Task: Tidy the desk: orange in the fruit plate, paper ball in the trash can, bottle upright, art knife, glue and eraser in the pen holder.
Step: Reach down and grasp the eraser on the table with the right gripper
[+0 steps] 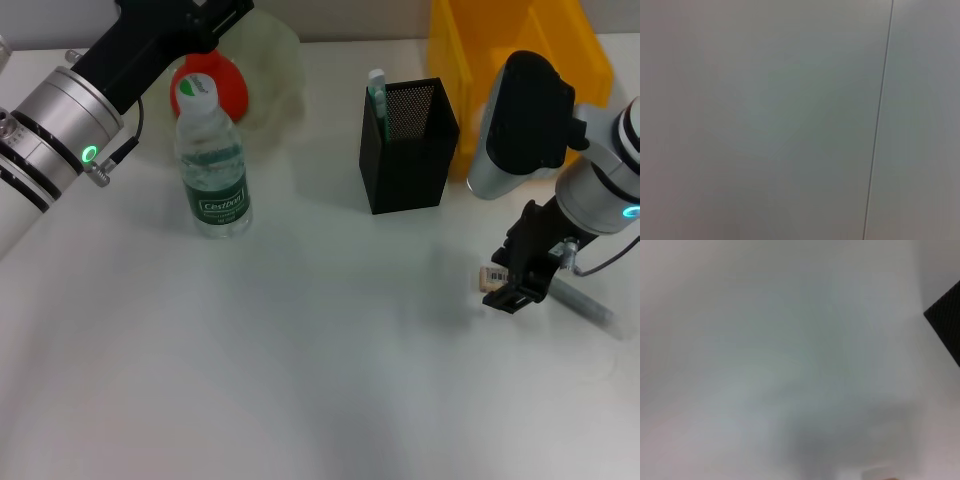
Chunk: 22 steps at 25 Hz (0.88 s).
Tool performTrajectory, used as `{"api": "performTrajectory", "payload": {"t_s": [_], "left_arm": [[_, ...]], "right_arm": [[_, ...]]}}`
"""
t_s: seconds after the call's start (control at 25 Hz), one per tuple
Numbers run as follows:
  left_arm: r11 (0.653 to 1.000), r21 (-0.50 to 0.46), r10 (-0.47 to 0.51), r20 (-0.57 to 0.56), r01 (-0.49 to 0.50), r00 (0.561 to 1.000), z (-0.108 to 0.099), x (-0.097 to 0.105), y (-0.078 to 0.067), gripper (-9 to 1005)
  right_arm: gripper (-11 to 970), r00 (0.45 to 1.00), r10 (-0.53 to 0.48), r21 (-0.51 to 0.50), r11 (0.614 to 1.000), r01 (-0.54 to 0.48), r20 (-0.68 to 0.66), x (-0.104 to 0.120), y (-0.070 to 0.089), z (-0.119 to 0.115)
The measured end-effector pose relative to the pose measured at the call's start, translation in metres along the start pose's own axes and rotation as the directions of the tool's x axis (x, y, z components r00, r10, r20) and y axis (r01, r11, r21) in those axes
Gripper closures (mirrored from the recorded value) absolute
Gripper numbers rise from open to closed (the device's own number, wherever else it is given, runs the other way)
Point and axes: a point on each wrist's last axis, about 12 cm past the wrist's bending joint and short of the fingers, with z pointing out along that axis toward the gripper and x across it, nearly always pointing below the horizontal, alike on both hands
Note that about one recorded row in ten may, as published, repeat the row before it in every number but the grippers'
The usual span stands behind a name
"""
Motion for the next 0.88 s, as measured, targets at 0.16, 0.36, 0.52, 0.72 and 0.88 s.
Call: {"api": "performTrajectory", "payload": {"t_s": [0.16, 0.36, 0.52, 0.72, 0.88], "left_arm": [[1.0, 0.0, -0.003, 0.0, 0.003, 1.0, -0.0002, 0.0, 0.0001, 196], [1.0, -0.002, -0.007, -0.001, 0.007, 1.0, -0.0008, 0.0003, 0.0003, 197], [1.0, -0.003, -0.006, -0.002, 0.006, 1.0, -0.0015, 0.0006, 0.0004, 197], [1.0, -0.004, -0.003, -0.001, 0.003, 1.0, -0.0015, 0.0006, 0.0005, 197], [1.0, -0.004, -0.002, -0.001, 0.002, 1.0, -0.0015, 0.0005, 0.0005, 198]], "right_arm": [[414, 1.0, -0.011, 0.003, 1.0, 0.011, -0.003, -0.0035, -0.0003, 0.001], [414, 1.0, -0.014, 0.001, 1.0, 0.014, -0.012, -0.0048, -0.001, 0.0026], [414, 1.0, -0.014, 0.012, 1.0, 0.014, -0.019, -0.0044, -0.0024, 0.0039], [415, 1.0, -0.018, 0.01, 1.0, 0.018, -0.023, -0.006, -0.0024, 0.0048], [415, 1.0, -0.016, 0.009, 1.0, 0.016, -0.025, -0.0062, -0.003, 0.0062]]}}
